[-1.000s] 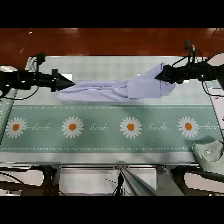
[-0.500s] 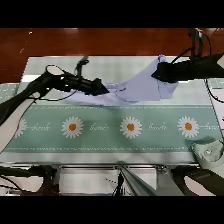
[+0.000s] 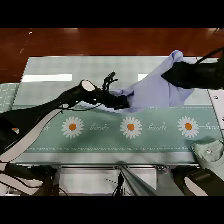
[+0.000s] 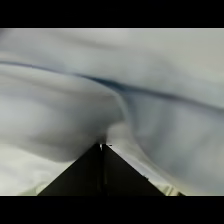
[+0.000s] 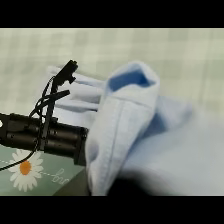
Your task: Fold the shirts.
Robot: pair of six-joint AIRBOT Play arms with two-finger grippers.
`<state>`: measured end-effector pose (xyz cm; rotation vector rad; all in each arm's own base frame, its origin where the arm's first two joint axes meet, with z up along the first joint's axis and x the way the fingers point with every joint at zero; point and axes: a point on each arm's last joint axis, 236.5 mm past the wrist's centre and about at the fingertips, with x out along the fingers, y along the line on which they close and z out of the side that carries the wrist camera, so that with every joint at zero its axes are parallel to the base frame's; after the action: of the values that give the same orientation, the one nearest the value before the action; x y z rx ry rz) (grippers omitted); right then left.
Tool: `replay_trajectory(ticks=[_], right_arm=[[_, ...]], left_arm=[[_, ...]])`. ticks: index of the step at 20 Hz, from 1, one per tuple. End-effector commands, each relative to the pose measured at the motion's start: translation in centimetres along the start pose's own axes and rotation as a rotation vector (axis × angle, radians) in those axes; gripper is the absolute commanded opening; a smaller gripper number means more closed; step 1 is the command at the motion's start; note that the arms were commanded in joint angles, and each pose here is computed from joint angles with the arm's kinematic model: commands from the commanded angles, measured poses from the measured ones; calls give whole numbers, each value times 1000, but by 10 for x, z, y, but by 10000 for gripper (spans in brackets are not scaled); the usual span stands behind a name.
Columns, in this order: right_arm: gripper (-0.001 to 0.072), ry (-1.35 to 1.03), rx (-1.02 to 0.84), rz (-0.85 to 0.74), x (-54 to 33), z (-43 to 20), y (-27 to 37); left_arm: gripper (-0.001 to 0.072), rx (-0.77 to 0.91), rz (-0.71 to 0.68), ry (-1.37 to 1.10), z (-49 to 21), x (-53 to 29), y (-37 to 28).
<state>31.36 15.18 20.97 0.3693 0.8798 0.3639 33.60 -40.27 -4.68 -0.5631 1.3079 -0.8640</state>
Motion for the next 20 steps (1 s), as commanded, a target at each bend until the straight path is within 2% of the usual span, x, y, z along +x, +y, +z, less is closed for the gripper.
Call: replay_trajectory(ticks=[1, 5, 9, 13, 15, 20], right_arm=[[31, 31, -22, -130, -15, -13, -28], [31, 196, -126, -298, 4, -33, -74], [30, 347, -167, -316, 58, -46, -94], [30, 412, -157, -312, 106, -54, -103], [30, 413, -173, -258, 131, -60, -84], [30, 240, -165, -112, 183, -46, -13]], left_arm=[[24, -7, 14, -79, 18, -5, -2], [24, 72, 2, -320, 92, -112, -11], [24, 133, 45, -604, 137, -272, -12], [25, 164, 134, -861, 128, -420, -15], [24, 182, 177, -941, 112, -466, -20], [25, 233, 214, -966, 79, -496, -41]])
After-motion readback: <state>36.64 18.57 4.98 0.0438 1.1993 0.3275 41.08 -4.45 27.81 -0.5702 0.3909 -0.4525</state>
